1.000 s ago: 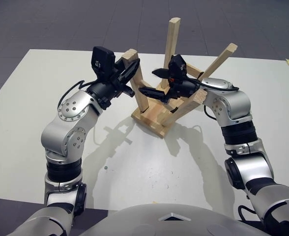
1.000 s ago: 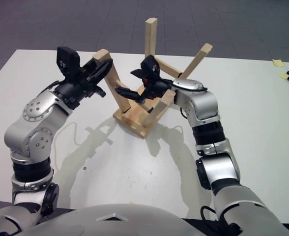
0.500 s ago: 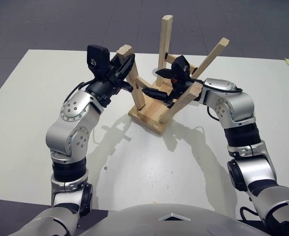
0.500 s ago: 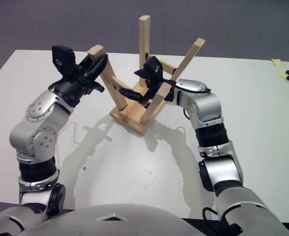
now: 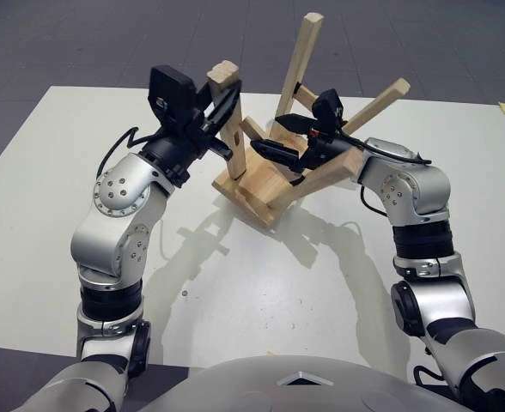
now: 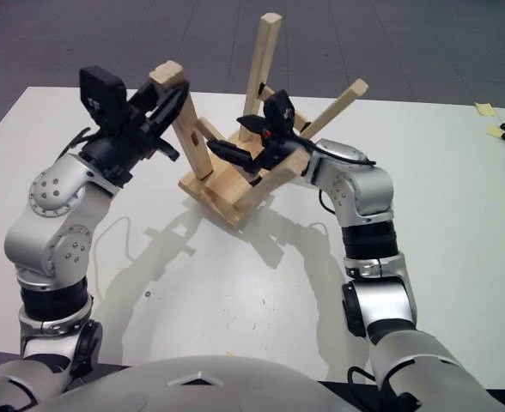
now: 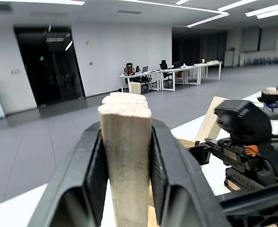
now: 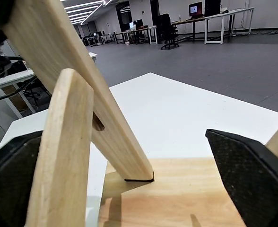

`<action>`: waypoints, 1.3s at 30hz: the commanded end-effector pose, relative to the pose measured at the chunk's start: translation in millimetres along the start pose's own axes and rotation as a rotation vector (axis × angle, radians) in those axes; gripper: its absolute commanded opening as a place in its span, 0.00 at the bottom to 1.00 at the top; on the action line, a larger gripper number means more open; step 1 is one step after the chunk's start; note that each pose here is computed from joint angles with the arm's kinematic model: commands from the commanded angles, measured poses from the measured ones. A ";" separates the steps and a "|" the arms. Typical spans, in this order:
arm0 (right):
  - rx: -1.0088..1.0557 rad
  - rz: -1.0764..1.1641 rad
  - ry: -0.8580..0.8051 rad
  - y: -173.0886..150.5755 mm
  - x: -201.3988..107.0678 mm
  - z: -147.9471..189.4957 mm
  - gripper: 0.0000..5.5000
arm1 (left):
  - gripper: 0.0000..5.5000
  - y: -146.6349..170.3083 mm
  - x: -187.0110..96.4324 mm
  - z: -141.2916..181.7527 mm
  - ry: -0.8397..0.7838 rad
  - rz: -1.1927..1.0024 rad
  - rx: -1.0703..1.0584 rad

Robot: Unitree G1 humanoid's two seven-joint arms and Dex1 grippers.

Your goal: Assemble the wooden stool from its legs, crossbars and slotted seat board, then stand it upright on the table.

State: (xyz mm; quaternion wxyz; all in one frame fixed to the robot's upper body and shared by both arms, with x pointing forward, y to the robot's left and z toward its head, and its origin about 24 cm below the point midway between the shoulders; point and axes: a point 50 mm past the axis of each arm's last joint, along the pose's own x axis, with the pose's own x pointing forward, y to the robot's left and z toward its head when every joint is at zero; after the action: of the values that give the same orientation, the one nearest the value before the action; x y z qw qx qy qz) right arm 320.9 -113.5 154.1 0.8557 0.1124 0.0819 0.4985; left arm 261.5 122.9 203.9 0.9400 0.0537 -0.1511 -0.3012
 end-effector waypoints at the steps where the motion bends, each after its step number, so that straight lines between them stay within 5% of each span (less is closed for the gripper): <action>1: 0.066 -0.005 -0.151 0.5 -17.6 23.1 0.98 | 0.19 12.1 -1.4 -9.8 0.034 0.124 0.038; 7: 0.147 -0.041 -0.228 -0.7 -34.5 24.2 0.98 | 0.19 16.0 -8.4 -42.4 0.186 0.256 -0.125; 17: 0.258 0.175 -0.468 28.9 -78.3 51.1 0.98 | 0.19 30.4 -1.8 -31.9 0.117 0.368 -0.405; 25: -0.055 -0.004 -0.118 42.3 -96.5 29.9 0.98 | 0.19 23.4 -1.4 -28.2 0.145 0.290 -0.351; 31: -0.123 0.000 -0.101 36.5 -82.0 21.5 0.98 | 0.19 11.8 1.5 -24.8 0.144 0.168 -0.332; 39: -0.090 0.176 -0.029 51.5 -79.1 9.9 0.74 | 0.19 6.8 4.4 -27.5 0.168 0.103 -0.323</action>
State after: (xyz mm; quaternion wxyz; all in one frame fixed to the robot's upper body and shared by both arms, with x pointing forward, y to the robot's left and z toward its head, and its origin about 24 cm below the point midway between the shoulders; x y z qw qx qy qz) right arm 247.5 -158.8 179.2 0.8263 0.0937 0.0268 0.5547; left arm 277.9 129.4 176.3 0.9643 -0.0936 -0.0208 -0.2468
